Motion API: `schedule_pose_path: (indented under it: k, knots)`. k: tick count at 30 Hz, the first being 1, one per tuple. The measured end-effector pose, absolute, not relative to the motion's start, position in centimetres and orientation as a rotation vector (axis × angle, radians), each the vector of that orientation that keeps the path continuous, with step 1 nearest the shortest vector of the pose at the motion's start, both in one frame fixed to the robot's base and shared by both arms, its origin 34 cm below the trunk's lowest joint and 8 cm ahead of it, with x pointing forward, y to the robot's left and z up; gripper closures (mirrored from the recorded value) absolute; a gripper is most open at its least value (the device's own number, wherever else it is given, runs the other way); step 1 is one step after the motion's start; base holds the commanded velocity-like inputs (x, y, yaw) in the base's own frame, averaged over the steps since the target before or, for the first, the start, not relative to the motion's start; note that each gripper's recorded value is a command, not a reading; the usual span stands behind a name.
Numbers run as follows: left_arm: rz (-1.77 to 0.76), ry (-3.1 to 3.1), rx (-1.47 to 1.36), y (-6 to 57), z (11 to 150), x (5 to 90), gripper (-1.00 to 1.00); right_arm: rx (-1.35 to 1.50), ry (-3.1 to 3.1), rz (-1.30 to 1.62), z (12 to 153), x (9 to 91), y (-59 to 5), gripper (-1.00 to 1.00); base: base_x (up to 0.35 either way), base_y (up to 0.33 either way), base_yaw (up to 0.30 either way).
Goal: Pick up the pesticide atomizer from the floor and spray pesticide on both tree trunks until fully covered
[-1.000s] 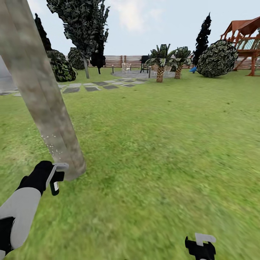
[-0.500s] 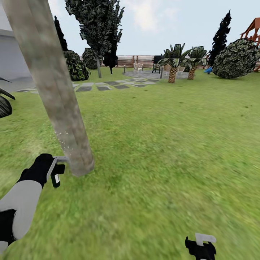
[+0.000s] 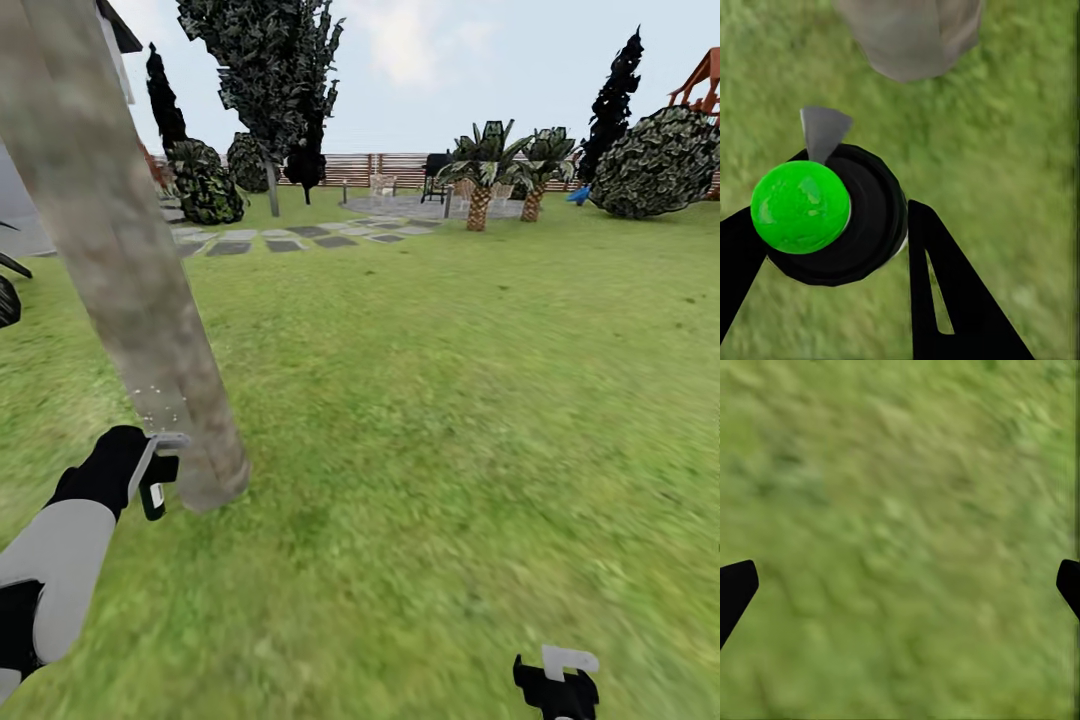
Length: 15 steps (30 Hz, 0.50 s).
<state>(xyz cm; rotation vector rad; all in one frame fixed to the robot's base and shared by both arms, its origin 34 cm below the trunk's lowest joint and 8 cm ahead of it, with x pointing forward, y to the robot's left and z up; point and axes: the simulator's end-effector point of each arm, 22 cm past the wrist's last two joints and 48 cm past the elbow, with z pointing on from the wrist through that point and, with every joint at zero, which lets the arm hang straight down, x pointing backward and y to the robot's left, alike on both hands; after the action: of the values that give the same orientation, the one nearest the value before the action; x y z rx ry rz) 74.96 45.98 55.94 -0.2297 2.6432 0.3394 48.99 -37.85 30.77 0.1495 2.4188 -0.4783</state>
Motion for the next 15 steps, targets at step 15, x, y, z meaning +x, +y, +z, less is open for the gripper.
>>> schedule_pose_path:
  k: [15]
  knots:
    - [0.342,2.648,-0.230,46.05,55.67,74.70,1.00,0.150,2.419,-0.476,30.77,49.03,-37.72,-1.00,0.134,-0.255,0.238]
